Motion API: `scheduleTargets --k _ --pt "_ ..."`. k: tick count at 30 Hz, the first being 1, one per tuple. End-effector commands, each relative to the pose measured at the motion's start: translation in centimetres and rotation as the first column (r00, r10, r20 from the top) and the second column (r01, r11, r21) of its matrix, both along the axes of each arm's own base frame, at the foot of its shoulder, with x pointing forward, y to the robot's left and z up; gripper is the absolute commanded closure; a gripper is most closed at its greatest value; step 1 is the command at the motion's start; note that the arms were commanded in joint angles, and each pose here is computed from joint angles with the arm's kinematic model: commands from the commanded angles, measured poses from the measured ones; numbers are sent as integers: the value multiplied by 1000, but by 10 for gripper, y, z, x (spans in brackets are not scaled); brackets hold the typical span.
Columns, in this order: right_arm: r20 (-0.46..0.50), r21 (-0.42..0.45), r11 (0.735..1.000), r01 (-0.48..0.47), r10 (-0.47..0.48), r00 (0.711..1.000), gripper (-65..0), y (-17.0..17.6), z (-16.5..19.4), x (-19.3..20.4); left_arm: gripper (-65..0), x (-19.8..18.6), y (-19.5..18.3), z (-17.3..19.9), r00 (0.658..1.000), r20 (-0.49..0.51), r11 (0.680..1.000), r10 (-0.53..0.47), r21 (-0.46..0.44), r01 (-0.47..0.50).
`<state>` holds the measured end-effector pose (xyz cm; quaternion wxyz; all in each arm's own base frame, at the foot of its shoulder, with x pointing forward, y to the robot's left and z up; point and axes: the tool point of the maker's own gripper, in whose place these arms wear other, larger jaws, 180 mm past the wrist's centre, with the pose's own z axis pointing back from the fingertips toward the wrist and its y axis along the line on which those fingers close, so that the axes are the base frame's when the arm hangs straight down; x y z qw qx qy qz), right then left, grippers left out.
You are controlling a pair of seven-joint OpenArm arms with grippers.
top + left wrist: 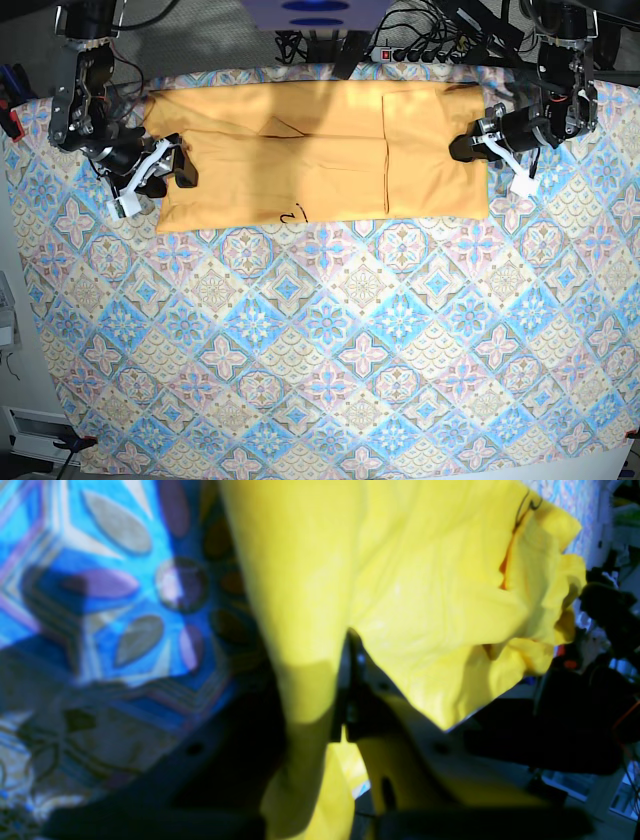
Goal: Fold the T-shirt properly
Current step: 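Grasp both ends of the folded shirt with both grippers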
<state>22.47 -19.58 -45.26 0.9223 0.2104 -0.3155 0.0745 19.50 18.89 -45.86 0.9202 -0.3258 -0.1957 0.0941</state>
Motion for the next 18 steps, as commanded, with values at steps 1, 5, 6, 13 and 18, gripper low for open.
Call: scheduleTargets --k 1,5,6,13,18 --pt "-23 -9 1000 -2 2 1000 -396 -8 -4 -6 0 10 2 9 999 41 1000 -3 -1 3" --pt "-64 3 1000 25 -25 998 -396 -12 -17 -9 0 10 2 9 999 41 1000 -3 -1 3" --pt "-72 5 1000 27 -27 997 -396 -12 -20 -11 0 10 2 9 999 41 1000 -3 -1 3" --pt "-111 2 1000 18 -17 994 -396 -11 -25 -17 0 9 2 9 999 41 1000 -2 -3 3" --pt "-127 18 1000 10 -8 992 -368 0 -28 -20 0 9 2 9 999 39 1000 -2 -2 3"
